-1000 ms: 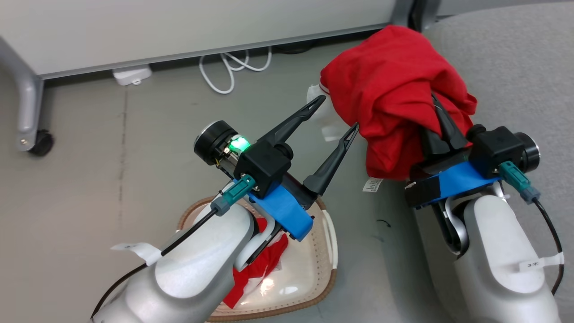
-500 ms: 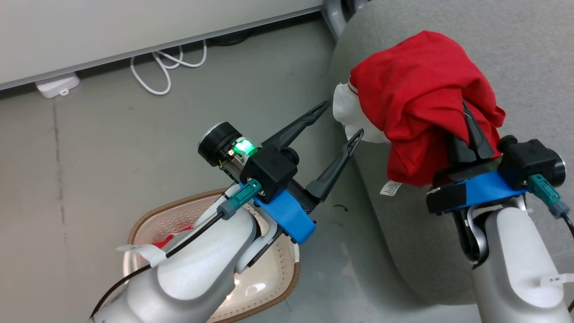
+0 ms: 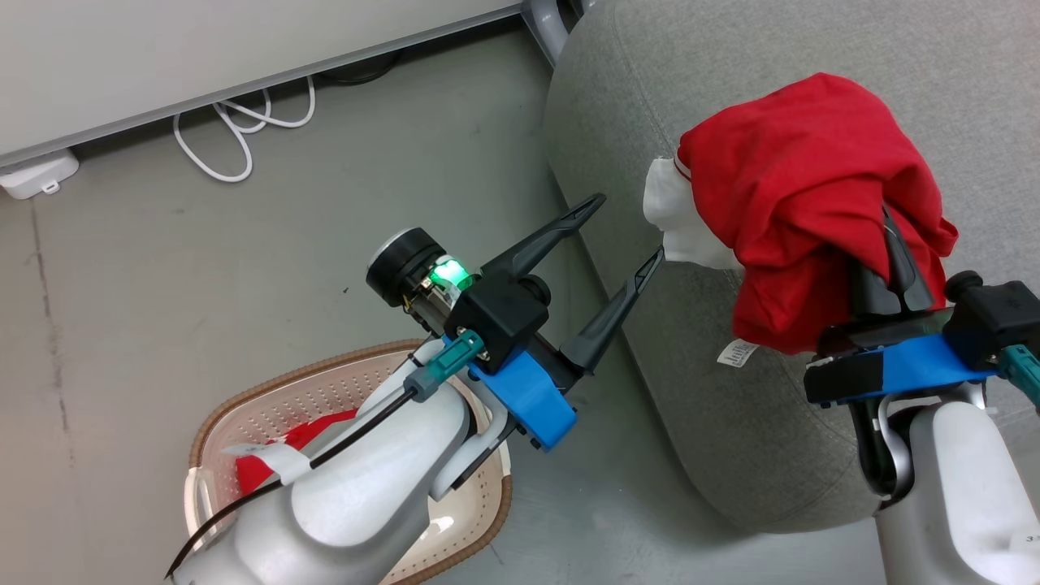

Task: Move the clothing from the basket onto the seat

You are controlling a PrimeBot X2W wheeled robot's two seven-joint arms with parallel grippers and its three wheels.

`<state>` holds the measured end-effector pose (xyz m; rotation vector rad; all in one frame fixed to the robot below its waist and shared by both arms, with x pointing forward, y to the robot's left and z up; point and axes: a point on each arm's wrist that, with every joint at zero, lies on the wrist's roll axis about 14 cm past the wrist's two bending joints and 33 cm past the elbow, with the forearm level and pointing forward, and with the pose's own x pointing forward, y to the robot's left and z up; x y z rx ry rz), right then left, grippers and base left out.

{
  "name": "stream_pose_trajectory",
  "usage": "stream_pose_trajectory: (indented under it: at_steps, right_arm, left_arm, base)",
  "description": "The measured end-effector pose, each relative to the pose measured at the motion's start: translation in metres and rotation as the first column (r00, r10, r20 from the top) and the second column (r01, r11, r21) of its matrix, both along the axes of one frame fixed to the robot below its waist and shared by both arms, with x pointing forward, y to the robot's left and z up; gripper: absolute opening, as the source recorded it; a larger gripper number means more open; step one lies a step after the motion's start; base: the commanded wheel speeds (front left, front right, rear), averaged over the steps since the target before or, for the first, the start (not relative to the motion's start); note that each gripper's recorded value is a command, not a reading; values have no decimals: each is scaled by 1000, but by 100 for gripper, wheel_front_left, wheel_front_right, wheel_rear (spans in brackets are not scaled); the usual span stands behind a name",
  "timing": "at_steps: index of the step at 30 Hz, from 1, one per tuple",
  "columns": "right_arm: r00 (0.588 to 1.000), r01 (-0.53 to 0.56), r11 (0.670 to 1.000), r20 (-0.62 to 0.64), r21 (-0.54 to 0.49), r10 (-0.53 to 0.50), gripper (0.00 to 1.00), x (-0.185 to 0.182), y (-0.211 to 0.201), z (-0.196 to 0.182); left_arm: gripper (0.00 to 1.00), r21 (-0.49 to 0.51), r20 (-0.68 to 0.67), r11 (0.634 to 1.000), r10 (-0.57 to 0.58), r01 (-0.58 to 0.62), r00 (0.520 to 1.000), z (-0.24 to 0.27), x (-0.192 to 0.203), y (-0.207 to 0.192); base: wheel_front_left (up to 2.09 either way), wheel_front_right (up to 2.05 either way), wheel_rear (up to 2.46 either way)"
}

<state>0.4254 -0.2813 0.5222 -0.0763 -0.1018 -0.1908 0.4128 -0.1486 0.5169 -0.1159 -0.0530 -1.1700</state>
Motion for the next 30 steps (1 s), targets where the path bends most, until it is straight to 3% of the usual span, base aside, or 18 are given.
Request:
stream_pose_trajectory:
  at_steps: [8,16,23,30]
  right_arm:
    - [1000,7,1000,19,-11,-6,0,4,-2,5]
    - [990,13,998,137,-65,-4,0,42,-9,45]
    - [949,127,983,305,-134,-81,0,76,-52,101]
    - [930,211,952,346,-223,-125,0,107,-91,115]
  left_arm:
    - [100,-6,4,1000,12,-12,1000,0,6,2]
    - [100,-10,-7,999,34,-34,999,-12,24,6]
    - [100,-13,-10,997,71,-71,997,-31,57,15]
    - [100,-15,-37,995,98,-99,994,-60,84,23]
  base:
    - [0,0,0]
    - [0,0,0]
    - [0,0,0]
    - [0,0,0]
